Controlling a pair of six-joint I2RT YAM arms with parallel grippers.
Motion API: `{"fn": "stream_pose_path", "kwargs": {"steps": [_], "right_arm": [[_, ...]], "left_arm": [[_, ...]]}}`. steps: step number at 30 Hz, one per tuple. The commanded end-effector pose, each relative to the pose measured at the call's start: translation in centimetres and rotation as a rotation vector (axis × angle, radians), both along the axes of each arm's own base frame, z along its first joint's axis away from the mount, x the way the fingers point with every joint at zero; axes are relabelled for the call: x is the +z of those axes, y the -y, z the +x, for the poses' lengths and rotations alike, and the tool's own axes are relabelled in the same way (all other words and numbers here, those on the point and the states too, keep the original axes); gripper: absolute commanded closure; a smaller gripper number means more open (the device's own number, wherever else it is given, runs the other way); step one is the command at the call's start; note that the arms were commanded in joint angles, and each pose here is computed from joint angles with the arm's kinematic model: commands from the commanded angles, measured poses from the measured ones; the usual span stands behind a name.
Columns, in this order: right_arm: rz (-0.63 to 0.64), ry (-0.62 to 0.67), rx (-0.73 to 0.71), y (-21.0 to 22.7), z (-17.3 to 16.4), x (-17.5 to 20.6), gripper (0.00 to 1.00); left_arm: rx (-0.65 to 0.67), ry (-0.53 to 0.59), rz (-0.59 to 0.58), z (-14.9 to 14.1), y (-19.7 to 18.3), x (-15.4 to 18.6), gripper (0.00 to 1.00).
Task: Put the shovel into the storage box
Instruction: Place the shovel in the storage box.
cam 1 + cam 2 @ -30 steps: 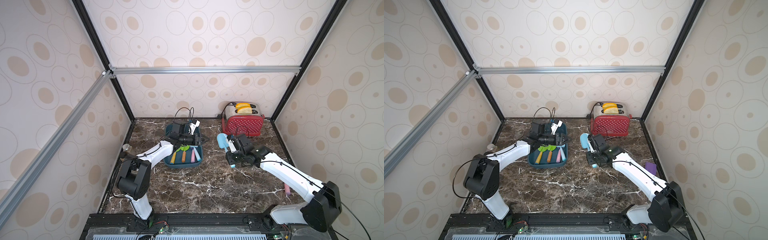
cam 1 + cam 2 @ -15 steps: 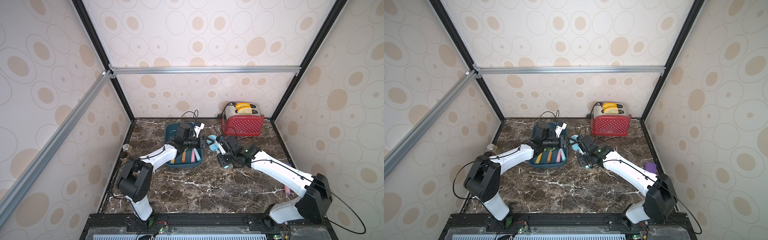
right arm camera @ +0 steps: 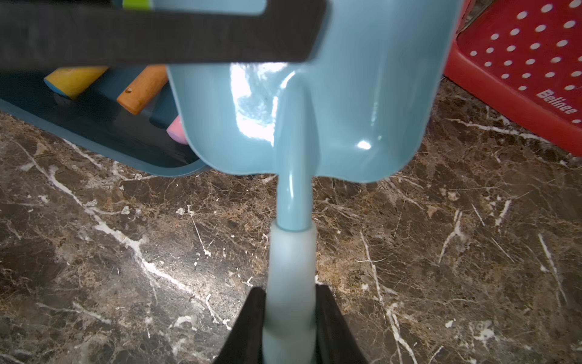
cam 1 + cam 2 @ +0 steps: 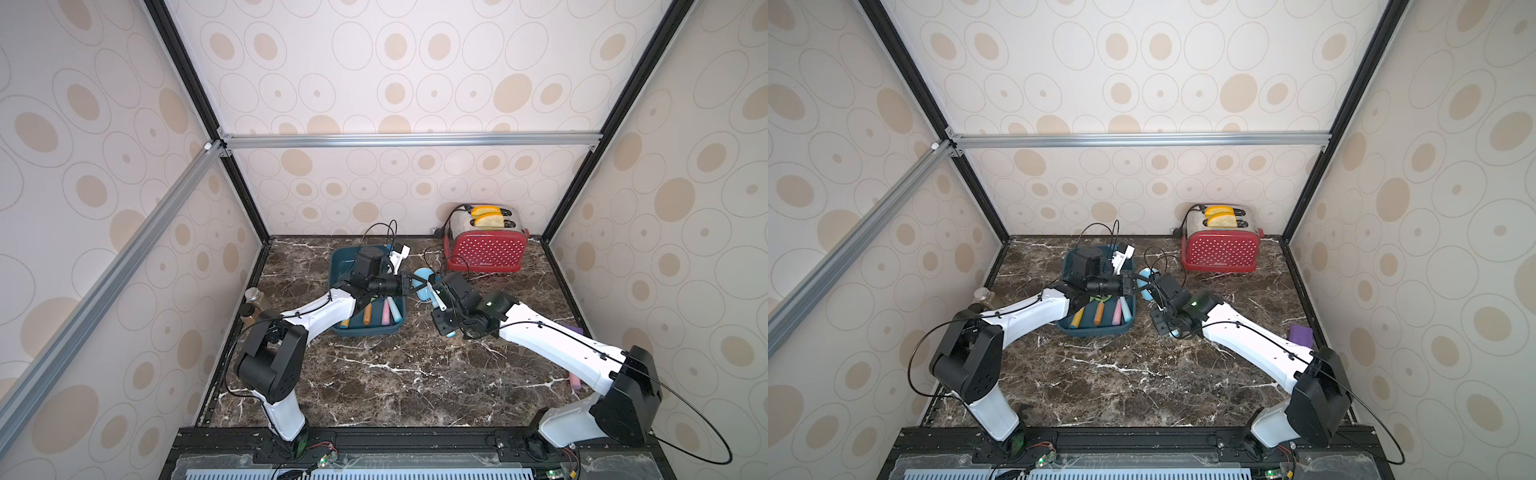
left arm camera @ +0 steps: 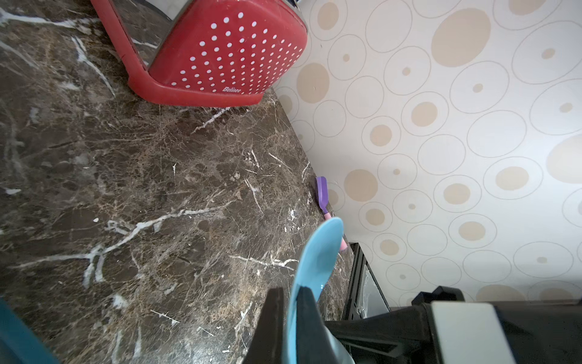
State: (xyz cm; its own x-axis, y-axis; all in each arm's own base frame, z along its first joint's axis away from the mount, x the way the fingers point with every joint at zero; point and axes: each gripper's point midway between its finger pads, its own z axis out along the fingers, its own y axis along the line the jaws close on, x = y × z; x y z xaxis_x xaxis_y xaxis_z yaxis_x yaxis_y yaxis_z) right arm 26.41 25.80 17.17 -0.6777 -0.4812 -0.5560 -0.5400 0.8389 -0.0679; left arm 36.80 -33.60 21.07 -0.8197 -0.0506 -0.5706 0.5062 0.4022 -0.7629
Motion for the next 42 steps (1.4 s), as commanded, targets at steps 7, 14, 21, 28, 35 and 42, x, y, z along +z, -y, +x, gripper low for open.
{"fn": "stream_pose_path", "kwargs": {"steps": [7,14,21,28,35,42], "right_arm": [[0.054,0.197,-0.040,3.0,-1.8,7.1,0.61],[0.030,0.302,-0.185,11.0,-4.5,7.9,0.55],[-0.052,0.247,-0.314,16.7,-7.3,4.2,0.52],[-0.045,0.222,-0.395,19.3,-9.0,2.6,0.52],[-0.067,0.223,-0.426,19.9,-9.0,2.6,0.51],[-0.094,0.224,-0.463,20.6,-9.0,2.6,0.48]], "left_arm": [[0.011,0.094,0.038,2.4,-1.2,1.8,0.97],[0.008,0.124,0.187,6.3,-8.0,2.6,0.86],[-0.040,0.035,0.341,8.8,-13.5,-1.0,0.84],[-0.058,-0.076,0.406,9.8,-16.4,-5.7,0.85],[-0.060,-0.148,0.441,9.9,-17.0,-9.3,0.85],[-0.060,-0.215,0.478,10.1,-17.4,-12.7,0.75]]}}
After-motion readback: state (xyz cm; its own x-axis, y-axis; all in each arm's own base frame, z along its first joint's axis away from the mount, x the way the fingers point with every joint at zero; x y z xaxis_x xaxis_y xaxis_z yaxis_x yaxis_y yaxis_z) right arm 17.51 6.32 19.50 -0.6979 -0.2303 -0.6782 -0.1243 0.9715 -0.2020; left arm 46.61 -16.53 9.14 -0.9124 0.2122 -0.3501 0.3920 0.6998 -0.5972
